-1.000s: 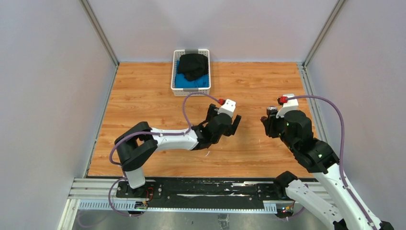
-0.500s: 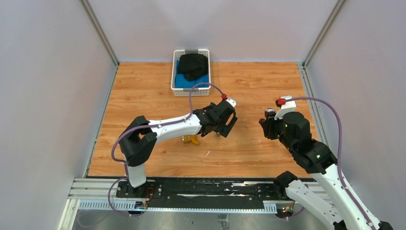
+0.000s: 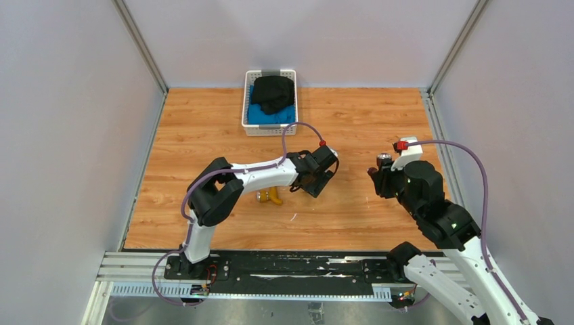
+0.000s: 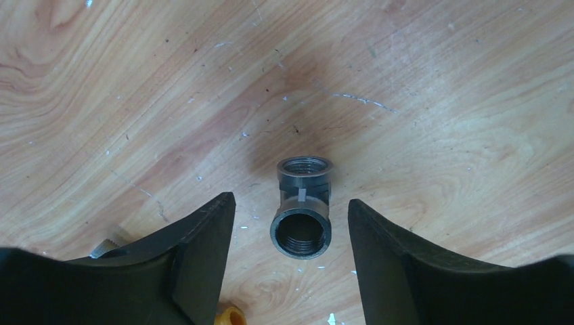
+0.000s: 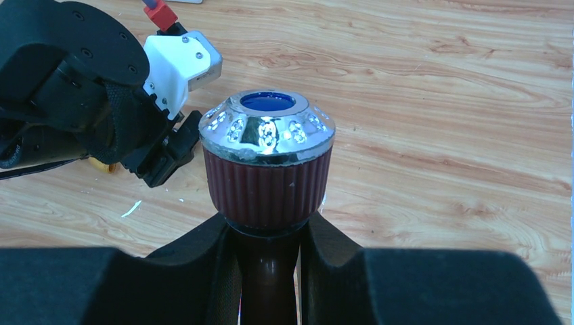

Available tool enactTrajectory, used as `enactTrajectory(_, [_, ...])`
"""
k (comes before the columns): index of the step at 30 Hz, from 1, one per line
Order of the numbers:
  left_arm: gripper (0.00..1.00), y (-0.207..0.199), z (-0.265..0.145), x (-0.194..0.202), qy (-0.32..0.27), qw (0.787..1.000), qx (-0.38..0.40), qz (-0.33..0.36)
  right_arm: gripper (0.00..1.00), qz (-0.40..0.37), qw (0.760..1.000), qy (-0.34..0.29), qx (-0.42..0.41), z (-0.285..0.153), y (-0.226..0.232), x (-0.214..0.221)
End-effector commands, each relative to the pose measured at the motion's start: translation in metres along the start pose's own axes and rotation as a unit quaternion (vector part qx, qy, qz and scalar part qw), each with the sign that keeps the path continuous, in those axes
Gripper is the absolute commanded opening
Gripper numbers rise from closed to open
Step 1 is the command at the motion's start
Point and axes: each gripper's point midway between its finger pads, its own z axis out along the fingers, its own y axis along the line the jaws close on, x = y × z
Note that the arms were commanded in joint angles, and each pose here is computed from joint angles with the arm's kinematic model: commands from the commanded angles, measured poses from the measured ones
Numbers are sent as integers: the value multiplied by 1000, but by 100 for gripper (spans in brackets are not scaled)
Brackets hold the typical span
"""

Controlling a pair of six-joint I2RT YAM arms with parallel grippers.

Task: Install the water faucets
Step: Pick up the adaptor at the center of the board.

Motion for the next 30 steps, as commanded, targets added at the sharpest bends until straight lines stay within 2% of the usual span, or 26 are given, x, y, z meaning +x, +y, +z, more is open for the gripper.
enactTrajectory(1, [64, -2, 0, -6, 0, 1000, 14, -4, 0, 7, 1000, -2, 10, -2, -5, -3])
enactTrajectory(8, [49, -1, -1, -6, 3, 1000, 16, 3, 0, 8, 1000, -1, 8, -1, -3, -4])
enactTrajectory(17, [47, -9, 4, -6, 5, 999, 36, 2, 0, 9, 1000, -6, 9, -5, -4, -5])
enactTrajectory(20, [39, -10, 7, -5, 9, 999, 37, 4, 0, 8, 1000, -5, 11, -6, -5, -5])
enactTrajectory(27, [32, -12, 6, -8, 2, 999, 44, 2, 0, 10, 1000, -5, 14, -9, -7, -5])
enactTrajectory(30, [16, -11, 6, -10, 1, 999, 41, 3, 0, 9, 1000, -4, 12, -8, -6, -4])
